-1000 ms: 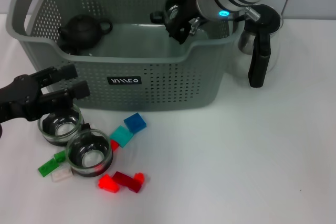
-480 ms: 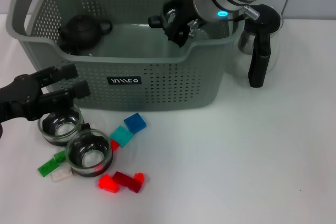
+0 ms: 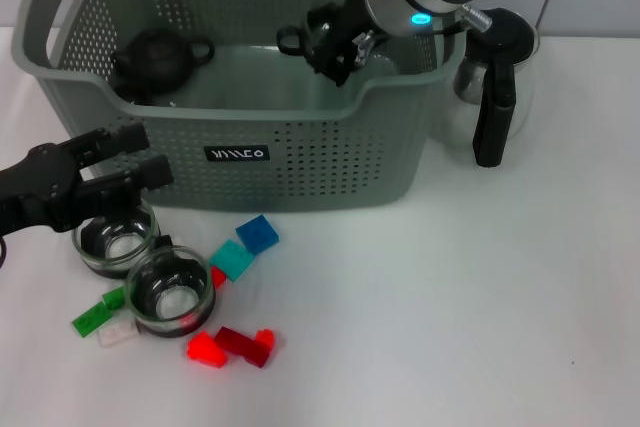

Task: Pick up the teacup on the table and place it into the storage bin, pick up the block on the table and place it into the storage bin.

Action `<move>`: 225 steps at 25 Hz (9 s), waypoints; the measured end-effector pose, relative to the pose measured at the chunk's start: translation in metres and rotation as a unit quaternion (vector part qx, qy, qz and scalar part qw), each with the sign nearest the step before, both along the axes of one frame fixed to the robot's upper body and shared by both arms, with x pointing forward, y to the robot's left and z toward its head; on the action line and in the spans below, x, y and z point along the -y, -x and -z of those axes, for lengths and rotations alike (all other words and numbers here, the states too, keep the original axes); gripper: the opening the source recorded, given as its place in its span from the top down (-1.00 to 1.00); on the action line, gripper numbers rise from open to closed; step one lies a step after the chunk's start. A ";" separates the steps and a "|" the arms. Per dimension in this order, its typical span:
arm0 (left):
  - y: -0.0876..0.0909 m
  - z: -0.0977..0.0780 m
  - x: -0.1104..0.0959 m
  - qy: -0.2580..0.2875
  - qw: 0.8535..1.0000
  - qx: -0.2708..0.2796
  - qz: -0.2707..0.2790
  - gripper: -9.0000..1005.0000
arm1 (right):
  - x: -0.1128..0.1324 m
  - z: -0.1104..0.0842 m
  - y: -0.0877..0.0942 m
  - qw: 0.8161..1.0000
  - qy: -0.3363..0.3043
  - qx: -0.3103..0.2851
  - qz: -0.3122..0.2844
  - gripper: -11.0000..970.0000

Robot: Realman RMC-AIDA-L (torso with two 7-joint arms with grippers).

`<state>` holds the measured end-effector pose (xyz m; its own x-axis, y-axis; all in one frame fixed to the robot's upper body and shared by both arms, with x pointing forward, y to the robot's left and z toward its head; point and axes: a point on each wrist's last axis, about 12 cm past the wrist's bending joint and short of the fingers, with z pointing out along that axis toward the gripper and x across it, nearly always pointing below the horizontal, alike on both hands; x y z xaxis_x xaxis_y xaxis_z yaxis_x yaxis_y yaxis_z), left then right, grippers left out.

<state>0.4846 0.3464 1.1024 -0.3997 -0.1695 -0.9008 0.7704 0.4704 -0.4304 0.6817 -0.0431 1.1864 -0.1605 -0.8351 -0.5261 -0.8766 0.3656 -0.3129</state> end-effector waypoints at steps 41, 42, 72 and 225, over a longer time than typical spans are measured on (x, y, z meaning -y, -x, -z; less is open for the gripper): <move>-0.004 -0.006 -0.003 0.008 1.000 0.003 -0.005 -0.60 | 0.114 -0.109 0.093 0.937 -0.287 -0.097 -0.174 -0.27; -0.005 -0.006 -0.003 0.009 1.000 0.003 -0.005 -0.60 | 0.121 -0.100 0.095 0.937 -0.288 -0.094 -0.173 -0.27; 0.005 -0.028 -0.016 -0.024 0.983 -0.172 0.058 -0.60 | 0.163 0.056 0.104 0.938 -0.287 -0.181 -0.073 -0.27; -0.113 -0.042 0.050 -0.550 0.807 -0.215 -0.019 -0.58 | 0.152 0.049 0.100 0.933 -0.290 -0.197 -0.079 -0.26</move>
<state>0.5977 0.2968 1.1449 -0.7285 0.6181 -0.2952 0.6370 0.7698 0.0398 0.5817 -0.1954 1.1376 -0.3366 -0.4576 -0.8230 -0.9389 0.2299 0.2562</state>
